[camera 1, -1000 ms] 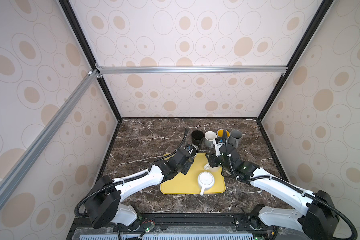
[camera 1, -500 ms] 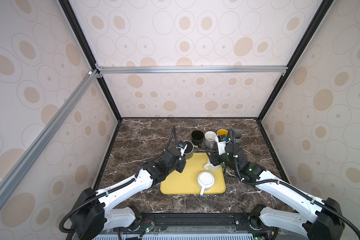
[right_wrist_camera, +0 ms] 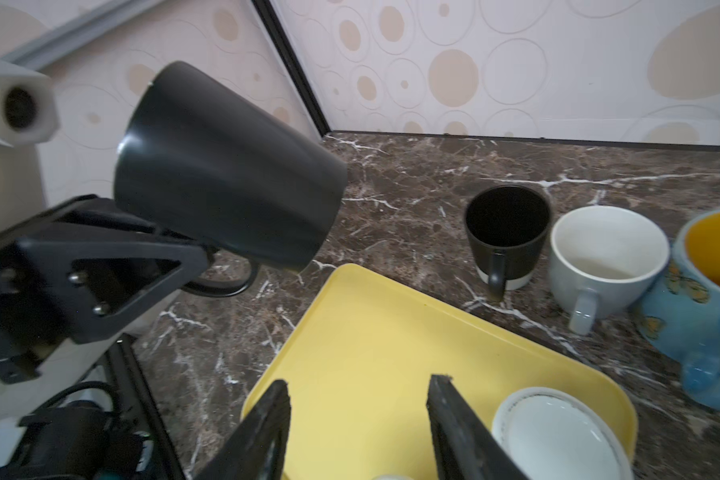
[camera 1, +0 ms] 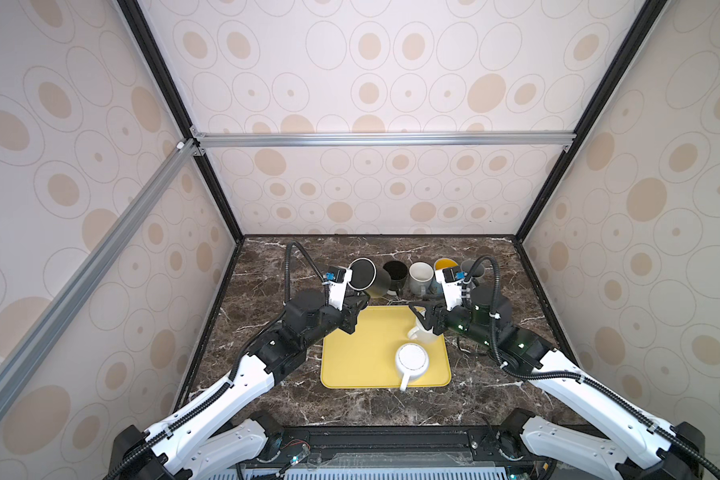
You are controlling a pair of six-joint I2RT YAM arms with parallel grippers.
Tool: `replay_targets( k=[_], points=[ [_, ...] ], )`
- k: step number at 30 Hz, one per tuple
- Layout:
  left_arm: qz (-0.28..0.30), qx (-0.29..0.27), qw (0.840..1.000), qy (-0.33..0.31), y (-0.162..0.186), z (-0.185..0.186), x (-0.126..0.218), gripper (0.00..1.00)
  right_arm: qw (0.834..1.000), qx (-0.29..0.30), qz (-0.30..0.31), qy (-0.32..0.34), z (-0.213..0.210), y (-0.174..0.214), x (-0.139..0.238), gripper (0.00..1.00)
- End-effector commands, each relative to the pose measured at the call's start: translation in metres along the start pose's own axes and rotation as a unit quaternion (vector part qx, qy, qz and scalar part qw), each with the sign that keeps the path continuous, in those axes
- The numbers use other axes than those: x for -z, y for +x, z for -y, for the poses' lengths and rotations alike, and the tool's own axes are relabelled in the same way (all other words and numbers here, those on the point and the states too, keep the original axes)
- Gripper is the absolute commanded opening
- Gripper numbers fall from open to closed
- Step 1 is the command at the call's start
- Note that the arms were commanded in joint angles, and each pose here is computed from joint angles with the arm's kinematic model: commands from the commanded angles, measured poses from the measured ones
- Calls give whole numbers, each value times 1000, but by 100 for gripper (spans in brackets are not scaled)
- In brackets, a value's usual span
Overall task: Turn the mug right side up
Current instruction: 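Raise the black mug high with the left gripper while the right gripper approaches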
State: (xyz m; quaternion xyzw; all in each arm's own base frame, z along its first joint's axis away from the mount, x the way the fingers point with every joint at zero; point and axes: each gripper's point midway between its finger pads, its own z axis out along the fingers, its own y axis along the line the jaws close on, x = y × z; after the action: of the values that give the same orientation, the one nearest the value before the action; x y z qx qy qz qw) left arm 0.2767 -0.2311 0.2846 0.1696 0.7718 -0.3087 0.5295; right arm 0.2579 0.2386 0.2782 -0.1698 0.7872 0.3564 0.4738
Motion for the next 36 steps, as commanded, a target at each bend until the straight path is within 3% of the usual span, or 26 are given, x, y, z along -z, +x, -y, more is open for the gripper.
replay_targets(
  k=[1, 12, 17, 22, 28, 36],
  points=[
    [118, 15, 990, 76, -73, 32, 24, 0, 995, -29, 12, -93, -29, -3, 9, 57],
    [226, 96, 948, 202, -103, 49, 50, 0, 960, -114, 112, -229, -54, -35, 33, 58],
    [279, 151, 916, 247, -110, 49, 64, 0, 935, -182, 162, -257, -48, -45, 33, 58],
    [290, 181, 902, 265, -112, 47, 61, 0, 915, -235, 212, -250, -29, -49, 31, 54],
    [312, 223, 880, 281, -104, 39, 63, 0, 915, -239, 208, -251, -30, -55, 21, 53],
    [334, 242, 866, 283, -101, 33, 68, 0, 907, -249, 206, -272, -39, -56, -3, 51]
  ],
)
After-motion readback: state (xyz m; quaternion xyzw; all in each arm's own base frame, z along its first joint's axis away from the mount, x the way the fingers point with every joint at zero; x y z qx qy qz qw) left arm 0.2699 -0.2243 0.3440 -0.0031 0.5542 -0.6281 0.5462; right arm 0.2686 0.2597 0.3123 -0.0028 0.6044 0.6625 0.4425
